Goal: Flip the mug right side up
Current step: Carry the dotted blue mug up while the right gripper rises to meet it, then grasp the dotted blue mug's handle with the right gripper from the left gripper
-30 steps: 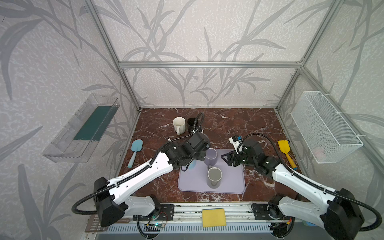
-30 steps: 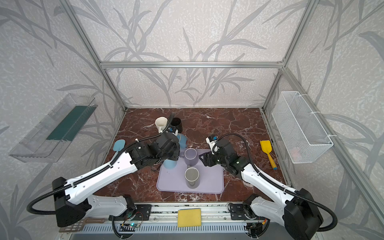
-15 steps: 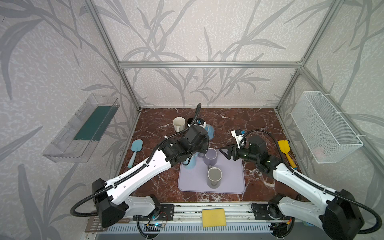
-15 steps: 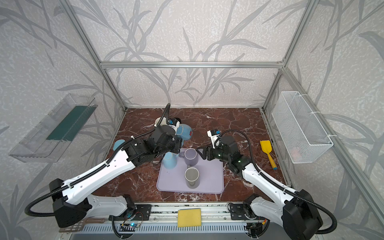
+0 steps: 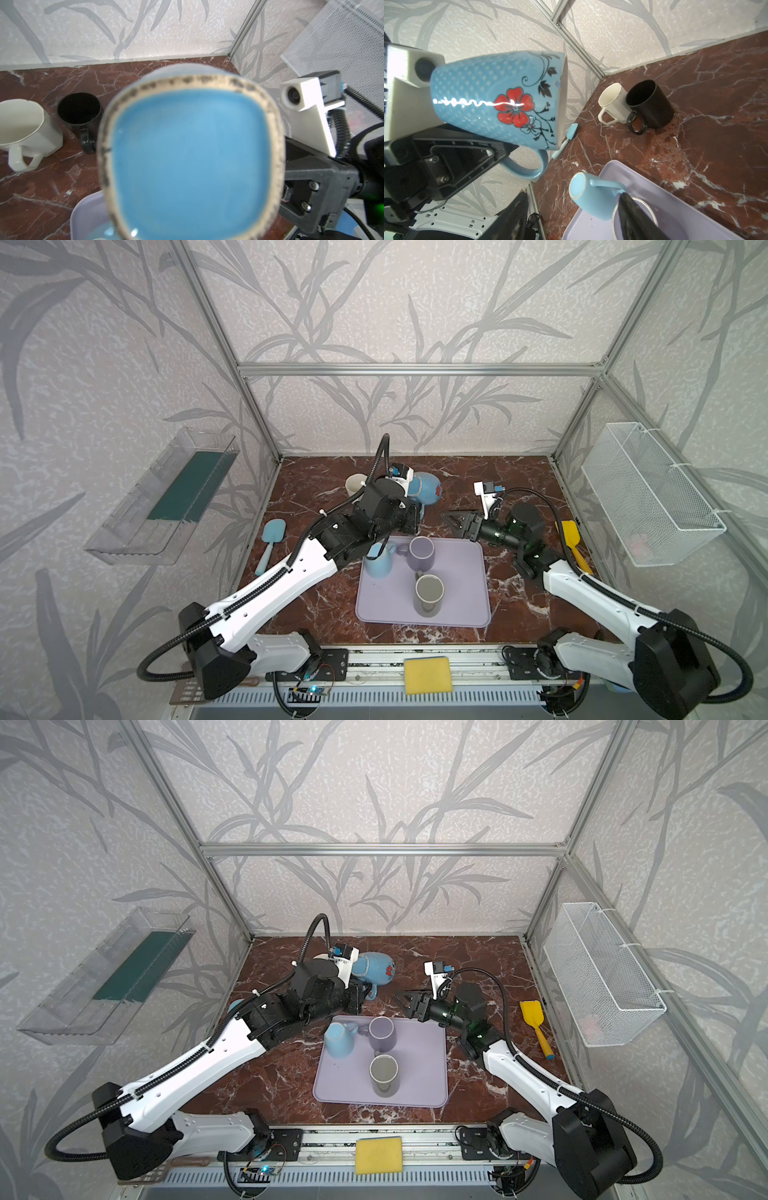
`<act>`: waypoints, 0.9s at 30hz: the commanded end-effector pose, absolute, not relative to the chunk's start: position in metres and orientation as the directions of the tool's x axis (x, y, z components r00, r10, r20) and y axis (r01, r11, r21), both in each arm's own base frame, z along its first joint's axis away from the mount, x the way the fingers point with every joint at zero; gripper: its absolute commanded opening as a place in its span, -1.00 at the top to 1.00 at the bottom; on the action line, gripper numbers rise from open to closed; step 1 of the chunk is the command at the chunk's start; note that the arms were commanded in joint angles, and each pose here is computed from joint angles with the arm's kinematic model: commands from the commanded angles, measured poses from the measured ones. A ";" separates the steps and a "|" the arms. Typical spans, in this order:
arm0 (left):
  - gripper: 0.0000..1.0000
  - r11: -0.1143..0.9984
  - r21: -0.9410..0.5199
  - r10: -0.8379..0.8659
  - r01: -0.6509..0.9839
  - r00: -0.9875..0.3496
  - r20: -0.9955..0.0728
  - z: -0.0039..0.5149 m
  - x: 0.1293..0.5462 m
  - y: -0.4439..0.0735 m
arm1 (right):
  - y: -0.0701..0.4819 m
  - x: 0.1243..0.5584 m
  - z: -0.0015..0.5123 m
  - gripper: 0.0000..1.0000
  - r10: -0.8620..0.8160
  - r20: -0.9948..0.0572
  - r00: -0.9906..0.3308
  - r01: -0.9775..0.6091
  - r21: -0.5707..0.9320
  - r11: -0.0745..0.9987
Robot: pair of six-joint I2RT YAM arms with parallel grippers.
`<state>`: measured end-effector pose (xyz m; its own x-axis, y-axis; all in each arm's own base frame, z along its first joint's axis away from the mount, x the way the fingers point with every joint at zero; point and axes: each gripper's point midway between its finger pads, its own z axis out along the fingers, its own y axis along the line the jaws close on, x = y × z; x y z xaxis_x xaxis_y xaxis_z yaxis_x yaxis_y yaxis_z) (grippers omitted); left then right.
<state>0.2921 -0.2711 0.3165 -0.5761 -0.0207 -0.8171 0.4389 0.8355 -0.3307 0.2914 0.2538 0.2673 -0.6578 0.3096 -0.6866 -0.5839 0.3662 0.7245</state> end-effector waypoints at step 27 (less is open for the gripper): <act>1.00 0.517 -0.527 -0.253 0.674 -0.468 -0.847 0.414 0.275 -0.292 | 0.263 0.289 0.361 -0.21 0.500 -0.631 -0.593 -0.749 0.660 -0.056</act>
<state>0.2833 -0.2946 0.3678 -0.5559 -0.1691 -0.8139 0.5962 0.6012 -0.5321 0.2990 0.2667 0.3246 -0.6405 0.4627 -0.6129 -0.6760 0.0389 0.7358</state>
